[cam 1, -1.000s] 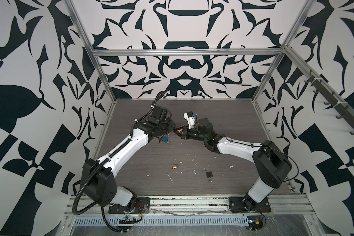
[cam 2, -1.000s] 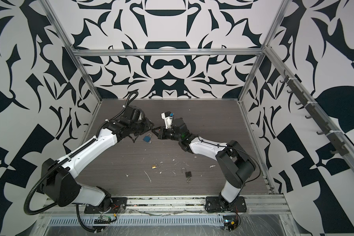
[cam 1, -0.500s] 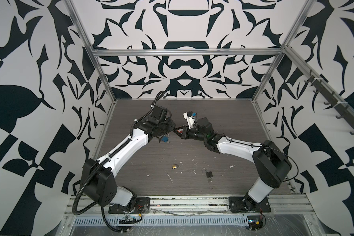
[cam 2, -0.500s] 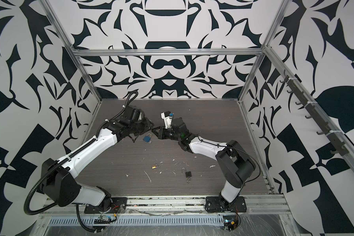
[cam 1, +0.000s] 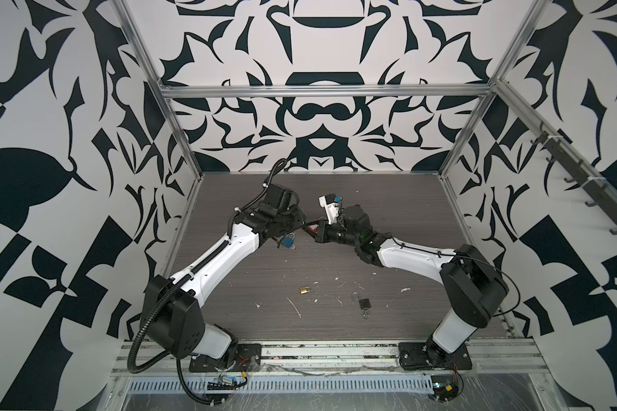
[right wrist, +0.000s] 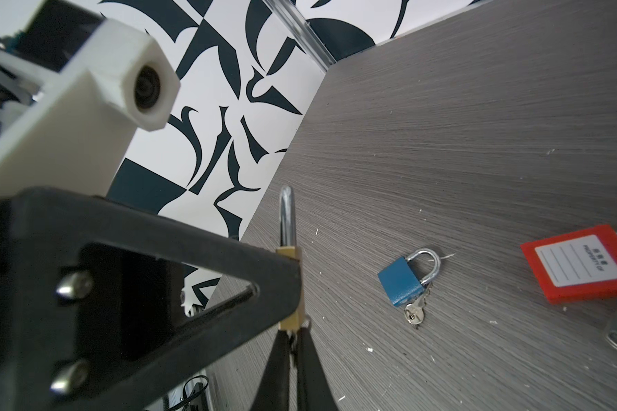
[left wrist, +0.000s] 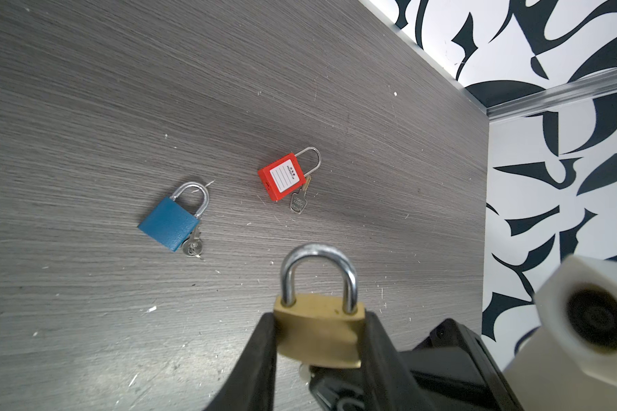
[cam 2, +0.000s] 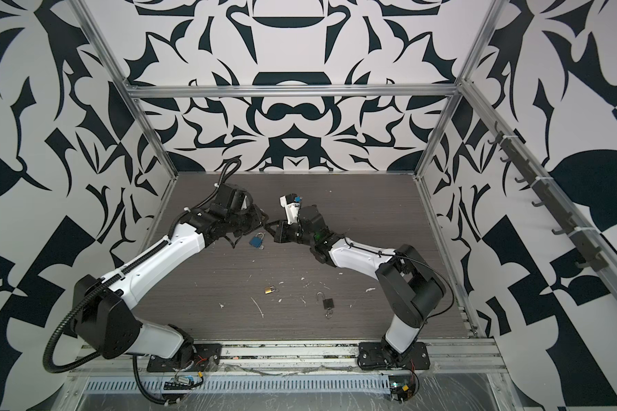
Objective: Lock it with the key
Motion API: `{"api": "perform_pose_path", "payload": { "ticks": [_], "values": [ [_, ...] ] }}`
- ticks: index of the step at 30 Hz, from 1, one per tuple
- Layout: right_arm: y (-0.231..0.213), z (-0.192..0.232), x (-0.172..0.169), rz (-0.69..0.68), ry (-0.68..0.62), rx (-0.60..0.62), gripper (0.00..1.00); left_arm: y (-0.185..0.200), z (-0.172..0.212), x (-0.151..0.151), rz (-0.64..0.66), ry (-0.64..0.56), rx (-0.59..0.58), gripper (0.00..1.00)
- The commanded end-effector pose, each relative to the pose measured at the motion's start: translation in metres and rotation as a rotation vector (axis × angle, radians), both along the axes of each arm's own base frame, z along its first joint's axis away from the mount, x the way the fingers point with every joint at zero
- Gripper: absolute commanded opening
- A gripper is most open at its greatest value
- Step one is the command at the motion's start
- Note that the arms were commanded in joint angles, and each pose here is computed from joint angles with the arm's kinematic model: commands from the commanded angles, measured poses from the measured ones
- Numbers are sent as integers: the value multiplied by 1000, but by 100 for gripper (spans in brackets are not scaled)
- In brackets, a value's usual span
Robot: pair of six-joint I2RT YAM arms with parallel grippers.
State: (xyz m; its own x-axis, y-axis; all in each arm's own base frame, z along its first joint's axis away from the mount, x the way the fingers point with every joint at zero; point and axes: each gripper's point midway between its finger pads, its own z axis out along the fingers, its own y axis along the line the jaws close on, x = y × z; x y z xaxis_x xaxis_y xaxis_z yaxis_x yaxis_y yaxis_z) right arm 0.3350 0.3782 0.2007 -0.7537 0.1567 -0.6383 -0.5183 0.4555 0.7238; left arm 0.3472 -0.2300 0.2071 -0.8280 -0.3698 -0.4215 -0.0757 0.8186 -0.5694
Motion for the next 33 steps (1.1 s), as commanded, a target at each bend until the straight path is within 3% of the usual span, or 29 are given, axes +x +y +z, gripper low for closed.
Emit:
{"api": "perform_pose_path", "payload": {
  "ticks": [1,4,15,18,26,29,33],
  "values": [
    [2,38,4,-8,-89,51,4,-6,16,4,-2,-24,-36,0],
    [2,36,3,-5,-89,48,0,-7,15,4,-5,-22,-37,0],
    [6,16,-20,95,-67,14,0,2,25,20,54,-65,-3,0],
    [5,6,-34,133,-47,-4,0,17,26,35,124,-64,-15,0],
    [-15,-14,-78,185,-10,-33,0,103,28,71,439,-83,-38,0],
    [-28,-10,-79,141,-20,-56,0,102,39,75,414,-120,-25,0],
    [-60,-5,-62,11,-2,-114,0,66,38,66,251,-129,32,0]
  ]
}}
